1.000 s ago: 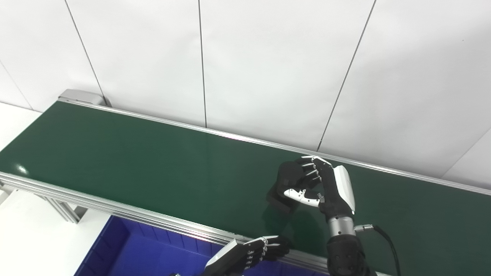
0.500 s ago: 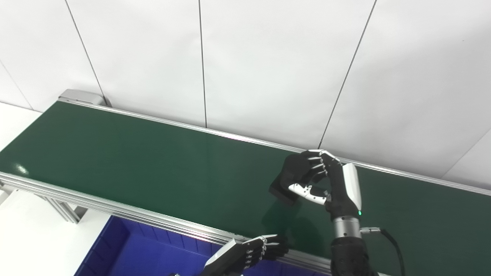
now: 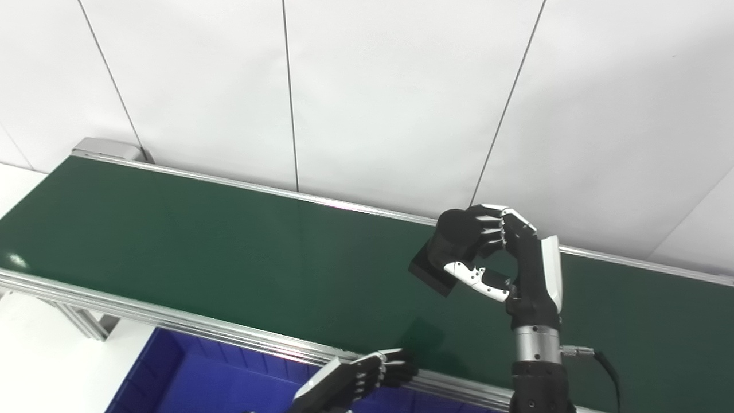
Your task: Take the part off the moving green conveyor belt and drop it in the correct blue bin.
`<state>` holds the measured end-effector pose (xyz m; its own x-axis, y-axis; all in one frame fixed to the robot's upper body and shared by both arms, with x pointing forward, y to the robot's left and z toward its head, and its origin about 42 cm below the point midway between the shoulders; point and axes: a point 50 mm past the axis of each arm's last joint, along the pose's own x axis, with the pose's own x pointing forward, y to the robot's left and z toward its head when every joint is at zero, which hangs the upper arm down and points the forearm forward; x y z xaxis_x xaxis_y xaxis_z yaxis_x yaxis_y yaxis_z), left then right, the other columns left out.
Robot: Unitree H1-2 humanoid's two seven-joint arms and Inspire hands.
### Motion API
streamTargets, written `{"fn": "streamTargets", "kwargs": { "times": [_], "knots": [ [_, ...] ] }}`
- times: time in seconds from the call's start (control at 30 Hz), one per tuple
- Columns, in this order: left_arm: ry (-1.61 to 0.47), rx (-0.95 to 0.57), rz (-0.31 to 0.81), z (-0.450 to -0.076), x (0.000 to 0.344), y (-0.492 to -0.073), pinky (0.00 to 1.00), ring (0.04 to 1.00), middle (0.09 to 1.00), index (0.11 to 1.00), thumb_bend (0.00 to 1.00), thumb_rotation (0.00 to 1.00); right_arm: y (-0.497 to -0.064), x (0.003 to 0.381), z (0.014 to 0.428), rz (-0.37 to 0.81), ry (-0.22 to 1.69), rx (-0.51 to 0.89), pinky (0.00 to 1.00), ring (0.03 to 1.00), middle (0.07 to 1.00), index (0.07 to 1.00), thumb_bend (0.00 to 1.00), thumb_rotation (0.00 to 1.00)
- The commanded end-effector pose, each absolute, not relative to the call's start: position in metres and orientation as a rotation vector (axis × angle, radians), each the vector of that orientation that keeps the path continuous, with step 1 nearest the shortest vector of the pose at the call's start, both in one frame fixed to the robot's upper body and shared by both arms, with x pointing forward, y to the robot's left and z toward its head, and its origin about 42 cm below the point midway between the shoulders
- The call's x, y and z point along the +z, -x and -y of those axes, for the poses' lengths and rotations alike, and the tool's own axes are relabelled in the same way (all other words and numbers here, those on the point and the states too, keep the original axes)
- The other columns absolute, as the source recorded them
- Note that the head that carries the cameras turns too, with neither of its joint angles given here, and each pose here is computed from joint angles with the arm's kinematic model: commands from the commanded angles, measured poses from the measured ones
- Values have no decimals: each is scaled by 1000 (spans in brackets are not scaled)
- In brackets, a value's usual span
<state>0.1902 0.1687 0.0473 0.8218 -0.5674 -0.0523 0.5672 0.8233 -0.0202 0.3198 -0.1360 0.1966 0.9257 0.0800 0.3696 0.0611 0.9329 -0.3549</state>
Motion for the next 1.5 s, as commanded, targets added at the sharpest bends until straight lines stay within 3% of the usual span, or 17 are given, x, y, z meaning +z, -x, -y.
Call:
{"fn": "streamTargets", "kwargs": {
  "times": [0.0, 0.77, 1.47],
  "knots": [
    [21, -605, -5, -171, 55, -195, 857, 845, 825, 862, 985, 553, -318, 220, 135, 455, 348, -15, 356, 469, 539, 600, 497, 0],
    [5, -600, 16, -209, 53, -202, 847, 842, 829, 864, 944, 569, -252, 255, 189, 499, 334, -201, 359, 464, 542, 601, 498, 0],
    [26, -597, 20, -236, 57, -211, 847, 835, 819, 863, 949, 565, -172, 233, 223, 383, 333, -377, 350, 467, 546, 599, 497, 0]
  ]
}}
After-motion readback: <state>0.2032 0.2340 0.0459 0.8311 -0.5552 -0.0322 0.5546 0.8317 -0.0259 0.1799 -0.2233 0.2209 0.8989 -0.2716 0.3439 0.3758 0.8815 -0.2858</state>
